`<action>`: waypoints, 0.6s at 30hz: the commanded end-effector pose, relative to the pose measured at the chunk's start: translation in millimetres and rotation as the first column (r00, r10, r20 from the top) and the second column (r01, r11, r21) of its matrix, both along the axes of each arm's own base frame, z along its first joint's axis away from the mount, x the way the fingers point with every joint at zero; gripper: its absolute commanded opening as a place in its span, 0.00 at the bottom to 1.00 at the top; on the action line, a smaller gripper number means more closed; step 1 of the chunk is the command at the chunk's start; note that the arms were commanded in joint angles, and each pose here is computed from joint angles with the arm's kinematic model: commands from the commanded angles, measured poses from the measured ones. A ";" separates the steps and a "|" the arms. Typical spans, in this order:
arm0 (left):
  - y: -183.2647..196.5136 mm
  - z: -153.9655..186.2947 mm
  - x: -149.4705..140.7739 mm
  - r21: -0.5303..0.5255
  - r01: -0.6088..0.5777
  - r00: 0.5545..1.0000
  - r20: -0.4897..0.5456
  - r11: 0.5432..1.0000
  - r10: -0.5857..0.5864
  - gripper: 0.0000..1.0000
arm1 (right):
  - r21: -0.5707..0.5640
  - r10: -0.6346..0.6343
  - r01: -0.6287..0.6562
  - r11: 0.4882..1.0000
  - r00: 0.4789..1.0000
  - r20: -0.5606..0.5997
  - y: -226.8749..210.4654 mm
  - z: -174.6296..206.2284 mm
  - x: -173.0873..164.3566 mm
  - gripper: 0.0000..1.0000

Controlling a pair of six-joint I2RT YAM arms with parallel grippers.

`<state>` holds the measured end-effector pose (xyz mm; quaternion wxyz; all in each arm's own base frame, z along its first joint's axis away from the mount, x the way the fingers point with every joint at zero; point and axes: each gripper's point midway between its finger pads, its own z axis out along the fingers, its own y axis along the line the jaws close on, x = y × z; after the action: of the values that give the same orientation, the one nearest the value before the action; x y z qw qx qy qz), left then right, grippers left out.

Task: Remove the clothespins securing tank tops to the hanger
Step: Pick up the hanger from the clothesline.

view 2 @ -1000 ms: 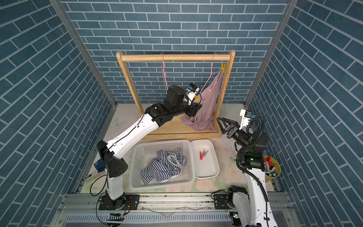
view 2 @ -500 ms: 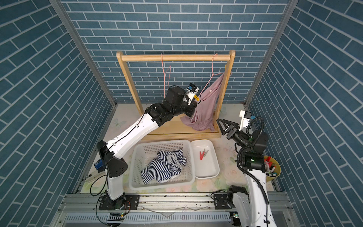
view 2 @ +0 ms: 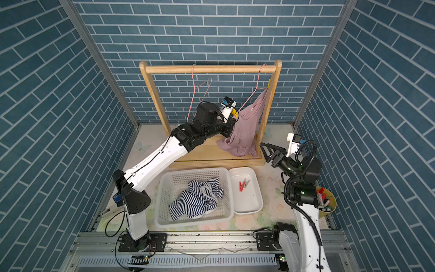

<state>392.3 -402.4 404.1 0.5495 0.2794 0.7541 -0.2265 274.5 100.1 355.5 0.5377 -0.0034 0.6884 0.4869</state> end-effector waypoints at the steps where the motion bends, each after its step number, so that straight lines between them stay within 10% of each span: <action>1: 21.2 63.1 -6.7 -0.136 -0.042 0.992 0.114 0.990 0.058 0.00 | -0.018 -0.015 0.016 1.000 0.999 0.040 -1.5 10.3 -4.9 0.71; 18: 58.0 60.5 -39.6 -0.135 -0.046 0.991 0.118 0.990 0.062 0.00 | -0.023 -0.027 0.028 0.999 0.999 0.017 -2.9 4.3 -4.9 0.71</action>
<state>362.7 -353.8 438.2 0.5937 0.2436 0.7332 -0.2249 273.1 98.8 352.3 0.5360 0.0032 0.6933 0.4817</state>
